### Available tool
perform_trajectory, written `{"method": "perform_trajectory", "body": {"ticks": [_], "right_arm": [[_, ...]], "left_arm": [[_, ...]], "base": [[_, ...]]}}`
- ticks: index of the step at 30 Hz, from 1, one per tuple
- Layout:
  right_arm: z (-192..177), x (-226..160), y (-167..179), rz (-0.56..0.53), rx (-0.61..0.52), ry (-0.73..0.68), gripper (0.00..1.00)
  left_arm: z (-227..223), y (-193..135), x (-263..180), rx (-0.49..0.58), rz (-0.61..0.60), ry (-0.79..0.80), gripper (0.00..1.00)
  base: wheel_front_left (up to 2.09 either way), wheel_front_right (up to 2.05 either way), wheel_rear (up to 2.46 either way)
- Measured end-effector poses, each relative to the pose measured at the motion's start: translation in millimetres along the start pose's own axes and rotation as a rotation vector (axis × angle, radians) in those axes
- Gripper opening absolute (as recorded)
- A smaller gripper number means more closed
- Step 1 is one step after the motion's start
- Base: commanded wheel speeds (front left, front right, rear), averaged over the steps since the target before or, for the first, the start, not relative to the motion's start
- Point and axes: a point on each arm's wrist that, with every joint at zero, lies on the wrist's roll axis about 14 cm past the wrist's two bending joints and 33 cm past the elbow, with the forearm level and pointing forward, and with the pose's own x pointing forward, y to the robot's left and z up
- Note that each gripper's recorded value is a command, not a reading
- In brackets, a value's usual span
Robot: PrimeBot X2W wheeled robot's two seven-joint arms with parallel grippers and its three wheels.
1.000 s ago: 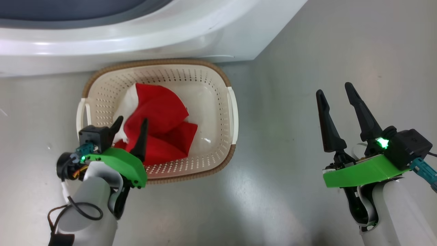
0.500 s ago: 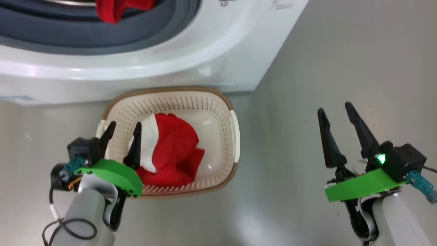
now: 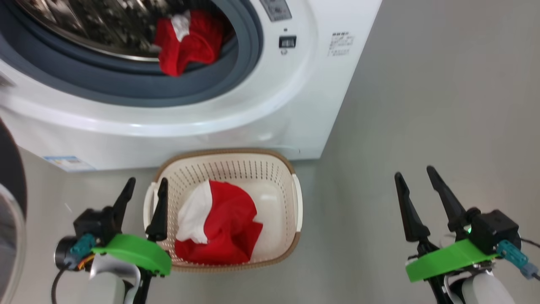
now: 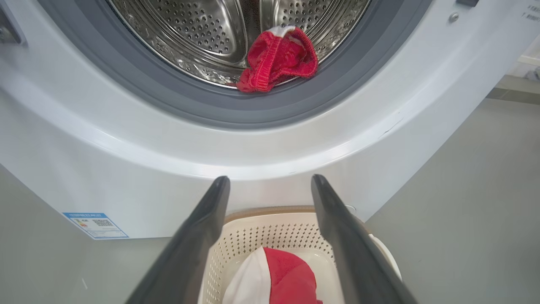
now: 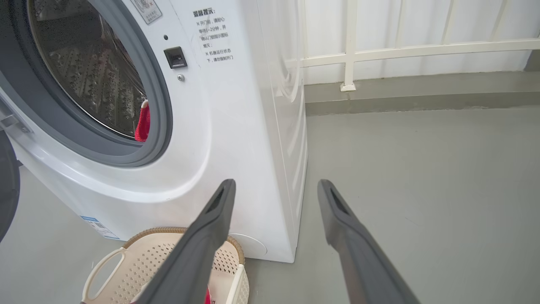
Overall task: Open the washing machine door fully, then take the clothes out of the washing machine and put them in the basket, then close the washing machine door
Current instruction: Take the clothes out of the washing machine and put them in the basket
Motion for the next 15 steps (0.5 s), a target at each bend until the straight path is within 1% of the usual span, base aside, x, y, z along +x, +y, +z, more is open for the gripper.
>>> {"method": "perform_trajectory", "body": {"ticks": [10,15], "right_arm": [[18,-31,1,-0.011,-0.004,-0.043,1.00],[22,-49,-3,-0.027,-0.006,-0.055,1.00]], "left_arm": [[39,3,-43,0.003,0.020,-0.133,1.00],[46,4,-66,0.015,0.028,-0.168,1.00]], "base": [[0.00,0.00,0.00],[0.00,0.00,0.00]]}}
